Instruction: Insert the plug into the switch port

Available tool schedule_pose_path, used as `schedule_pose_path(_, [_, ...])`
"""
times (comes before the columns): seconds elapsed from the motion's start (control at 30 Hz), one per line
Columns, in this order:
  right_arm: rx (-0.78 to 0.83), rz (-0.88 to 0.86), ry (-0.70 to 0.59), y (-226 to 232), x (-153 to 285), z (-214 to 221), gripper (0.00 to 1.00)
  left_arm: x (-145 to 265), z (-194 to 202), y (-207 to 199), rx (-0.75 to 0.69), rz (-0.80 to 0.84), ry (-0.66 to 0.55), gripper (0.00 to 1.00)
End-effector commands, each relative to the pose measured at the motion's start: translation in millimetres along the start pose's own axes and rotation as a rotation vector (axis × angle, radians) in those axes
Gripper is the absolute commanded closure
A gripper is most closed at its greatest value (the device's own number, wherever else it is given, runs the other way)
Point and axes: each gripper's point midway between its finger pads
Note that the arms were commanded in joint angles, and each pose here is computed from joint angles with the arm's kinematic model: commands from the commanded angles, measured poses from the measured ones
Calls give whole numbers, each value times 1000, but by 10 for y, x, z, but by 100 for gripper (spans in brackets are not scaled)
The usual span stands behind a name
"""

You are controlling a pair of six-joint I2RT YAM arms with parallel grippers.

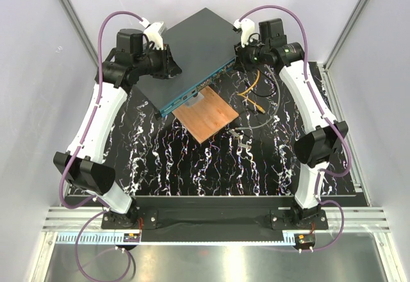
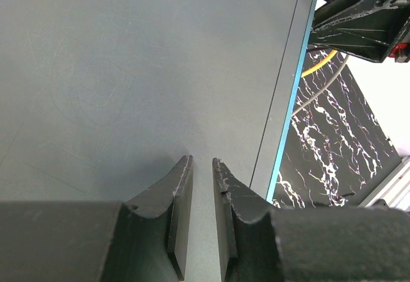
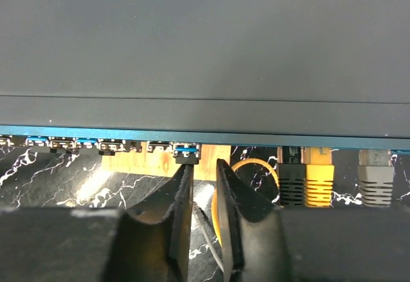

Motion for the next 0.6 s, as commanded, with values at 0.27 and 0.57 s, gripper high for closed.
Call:
schedule_pose_path(0.27, [95, -34, -212, 251, -198, -658, 89, 28, -172, -14, -36, 15, -50, 77])
schedule_pose_path(0.57, [47, -32, -317, 307, -197, -831, 92, -17, -156, 2, -30, 14, -42, 77])
Point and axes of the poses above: each gripper's point midway between its finger pads, its own x axis back along the fingers, its own y axis along the line the jaws close on, z = x × y, and after that the axes turned 14 degrees about -x, right-handed
